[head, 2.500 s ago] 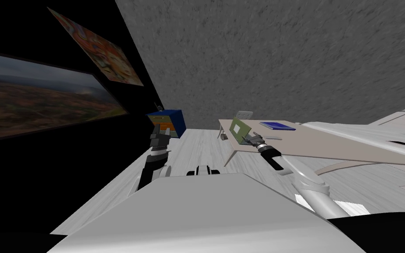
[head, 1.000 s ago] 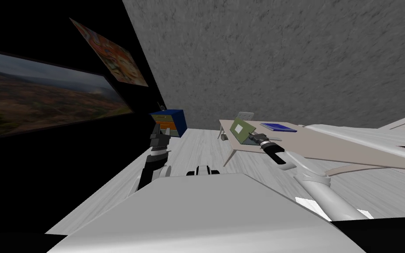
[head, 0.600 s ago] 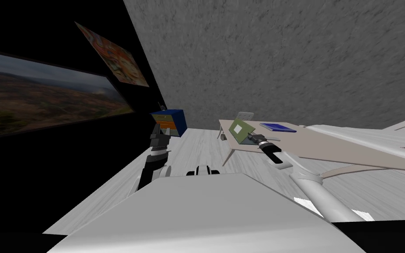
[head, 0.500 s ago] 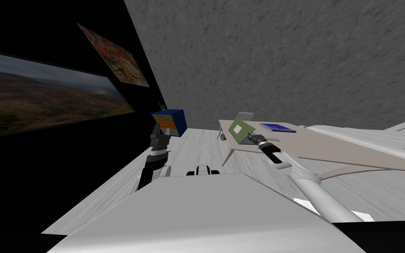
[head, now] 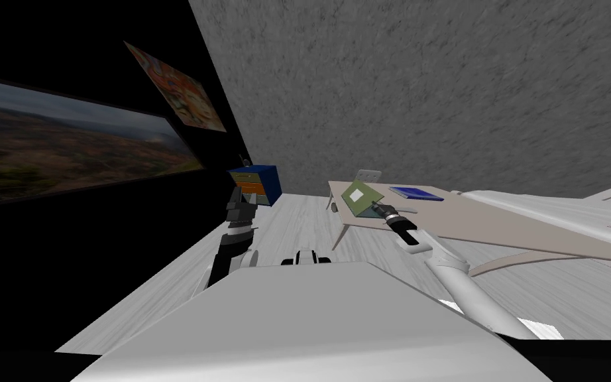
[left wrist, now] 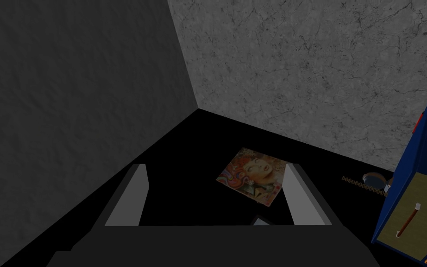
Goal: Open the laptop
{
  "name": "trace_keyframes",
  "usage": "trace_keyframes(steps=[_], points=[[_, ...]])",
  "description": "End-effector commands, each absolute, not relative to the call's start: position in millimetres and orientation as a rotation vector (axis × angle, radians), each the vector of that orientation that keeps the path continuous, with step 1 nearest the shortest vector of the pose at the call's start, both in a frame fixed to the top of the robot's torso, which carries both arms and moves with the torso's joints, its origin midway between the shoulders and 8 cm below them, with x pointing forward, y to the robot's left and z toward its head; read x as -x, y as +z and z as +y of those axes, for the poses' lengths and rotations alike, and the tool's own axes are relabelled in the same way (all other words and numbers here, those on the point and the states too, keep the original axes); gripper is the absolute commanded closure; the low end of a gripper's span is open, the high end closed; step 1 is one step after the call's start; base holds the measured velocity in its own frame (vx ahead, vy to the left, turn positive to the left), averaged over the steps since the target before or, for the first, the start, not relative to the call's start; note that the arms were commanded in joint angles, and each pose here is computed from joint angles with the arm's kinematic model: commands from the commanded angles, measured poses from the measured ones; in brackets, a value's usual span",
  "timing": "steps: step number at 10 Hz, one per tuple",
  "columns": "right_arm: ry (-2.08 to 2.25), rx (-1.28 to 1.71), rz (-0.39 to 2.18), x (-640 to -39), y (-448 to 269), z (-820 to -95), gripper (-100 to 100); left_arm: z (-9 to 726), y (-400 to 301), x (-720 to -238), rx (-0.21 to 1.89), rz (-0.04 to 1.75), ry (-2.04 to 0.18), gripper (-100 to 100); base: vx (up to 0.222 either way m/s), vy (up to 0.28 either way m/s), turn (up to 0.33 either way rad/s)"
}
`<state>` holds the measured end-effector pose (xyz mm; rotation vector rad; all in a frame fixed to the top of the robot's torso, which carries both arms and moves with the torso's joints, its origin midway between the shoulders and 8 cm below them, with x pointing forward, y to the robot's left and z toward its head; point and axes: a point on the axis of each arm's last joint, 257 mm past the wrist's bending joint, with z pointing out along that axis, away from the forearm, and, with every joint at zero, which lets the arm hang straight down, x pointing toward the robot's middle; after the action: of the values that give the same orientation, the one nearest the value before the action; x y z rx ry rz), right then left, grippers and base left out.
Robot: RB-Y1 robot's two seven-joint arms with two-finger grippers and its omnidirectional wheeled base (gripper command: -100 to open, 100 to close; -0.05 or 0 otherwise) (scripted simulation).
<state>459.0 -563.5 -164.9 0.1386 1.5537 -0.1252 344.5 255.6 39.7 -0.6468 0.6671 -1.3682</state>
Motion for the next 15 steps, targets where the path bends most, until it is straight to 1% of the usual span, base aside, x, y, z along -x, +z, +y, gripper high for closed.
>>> trace_keyframes(steps=[1,10,11,12,14,15], points=[[-0.056,-0.212,1.546,-461.4,-178.8,-558.0,100,255.6,39.7,-344.5,0.647,0.667,-1.368,0,-0.019,-0.068,-0.023],[0.2,-0.472,1.507,-471.3,-238.0,-524.0,100,255.6,39.7,-344.5,0.647,0.667,-1.368,0,-0.02,-0.083,-0.005],[0.173,-0.446,1.491,-471.0,-219.7,-534.5,100,255.6,39.7,-344.5,0.647,0.667,-1.368,0,-0.017,-0.038,-0.007],[0.25,-0.512,1.479,-470.2,-240.2,-519.6,100,255.6,39.7,-344.5,0.647,0.667,-1.368,0,0.008,-0.071,-0.045],[0.284,-0.542,1.473,-469.7,-249.7,-512.2,100,255.6,39.7,-344.5,0.647,0.667,-1.368,0,0.007,-0.068,-0.019],[0.256,-0.535,1.465,-474.1,-228.8,-529.5,-100,255.6,39.7,-344.5,0.647,0.667,-1.368,0,-0.025,-0.008,0.067]])
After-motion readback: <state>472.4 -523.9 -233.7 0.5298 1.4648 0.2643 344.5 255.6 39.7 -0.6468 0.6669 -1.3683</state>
